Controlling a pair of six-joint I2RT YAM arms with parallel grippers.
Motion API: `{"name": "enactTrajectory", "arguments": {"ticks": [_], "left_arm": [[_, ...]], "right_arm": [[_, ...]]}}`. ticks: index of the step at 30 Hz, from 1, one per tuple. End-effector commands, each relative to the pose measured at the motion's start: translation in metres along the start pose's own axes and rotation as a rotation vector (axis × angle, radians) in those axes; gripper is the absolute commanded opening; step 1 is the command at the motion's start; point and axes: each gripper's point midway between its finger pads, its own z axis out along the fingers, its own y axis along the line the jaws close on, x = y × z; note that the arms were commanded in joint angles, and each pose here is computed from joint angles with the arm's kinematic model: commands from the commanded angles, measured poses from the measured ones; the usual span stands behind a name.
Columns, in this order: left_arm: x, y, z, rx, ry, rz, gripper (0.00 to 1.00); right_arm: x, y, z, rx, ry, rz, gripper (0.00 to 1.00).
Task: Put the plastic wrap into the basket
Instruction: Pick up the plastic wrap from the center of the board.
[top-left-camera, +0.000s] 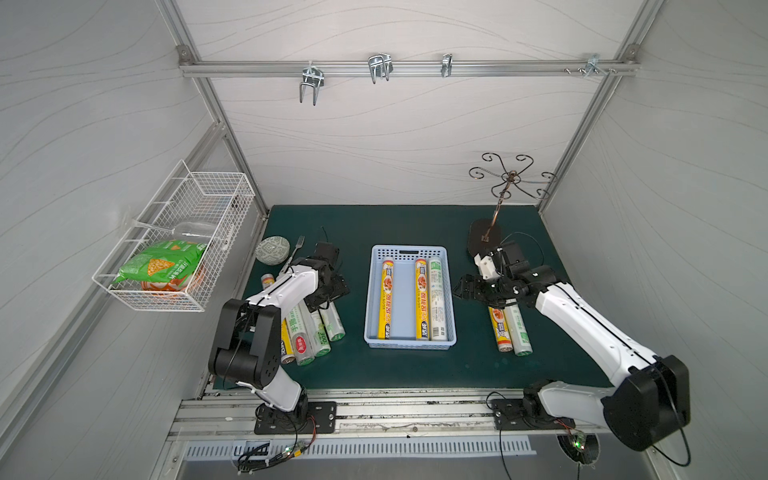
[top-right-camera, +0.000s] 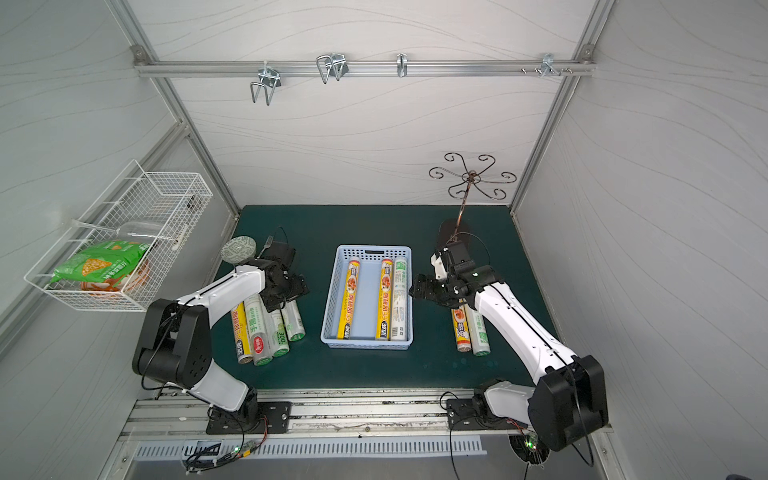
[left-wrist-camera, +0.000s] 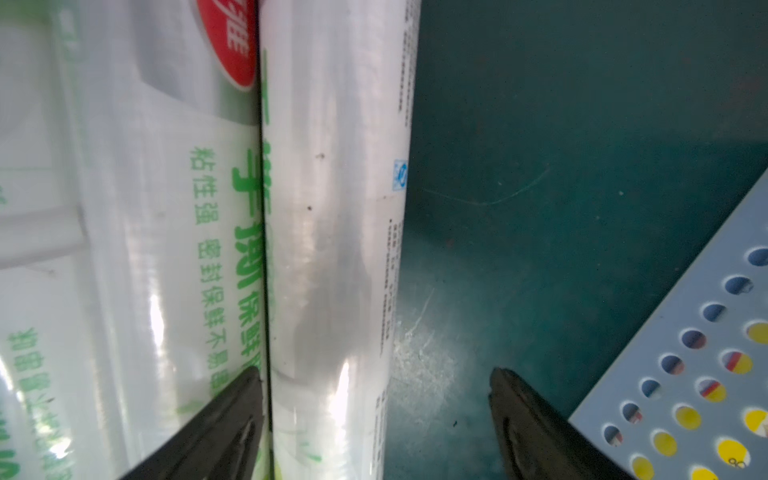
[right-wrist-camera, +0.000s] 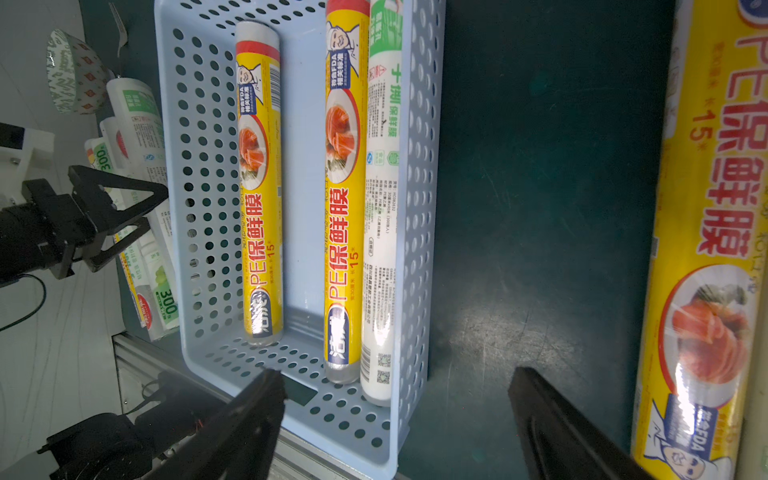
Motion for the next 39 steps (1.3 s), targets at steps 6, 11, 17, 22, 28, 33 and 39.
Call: {"name": "enactTrajectory", "arguments": {"ticks": [6, 11, 17, 22, 28, 33, 39], "left_arm": [[-0.012, -0.015, 0.006, 0.035, -0.006, 0.014, 0.85], [-0.014, -0.021, 0.011, 0.048, 0.011, 0.022, 0.78], [-0.017, -0.030, 0.018, 0.073, 0.017, 0.018, 0.76], [-0.021, -0.032, 0.024, 0.062, 0.019, 0.023, 0.76], [-0.021, -0.036, 0.031, 0.068, 0.033, 0.034, 0.70], [-0.020, -0.036, 0.036, 0.064, 0.039, 0.034, 0.64], [-0.021, -0.050, 0.033, 0.104, 0.048, 0.046, 0.48]], "right_arm": [[0.004, -0.002, -0.002, -0.004, 0.013, -0.002, 0.90], [0.004, -0.002, 0.001, -0.007, 0.023, 0.001, 0.90], [0.003, -0.002, -0.001, -0.010, 0.017, -0.006, 0.89], [0.004, -0.004, 0.001, -0.010, 0.020, -0.004, 0.89], [0.003, -0.005, 0.002, -0.013, 0.024, 0.002, 0.89], [0.003, -0.006, 0.003, -0.017, 0.027, 0.003, 0.89], [0.004, -0.006, 0.005, -0.025, 0.034, 0.008, 0.89]]}}
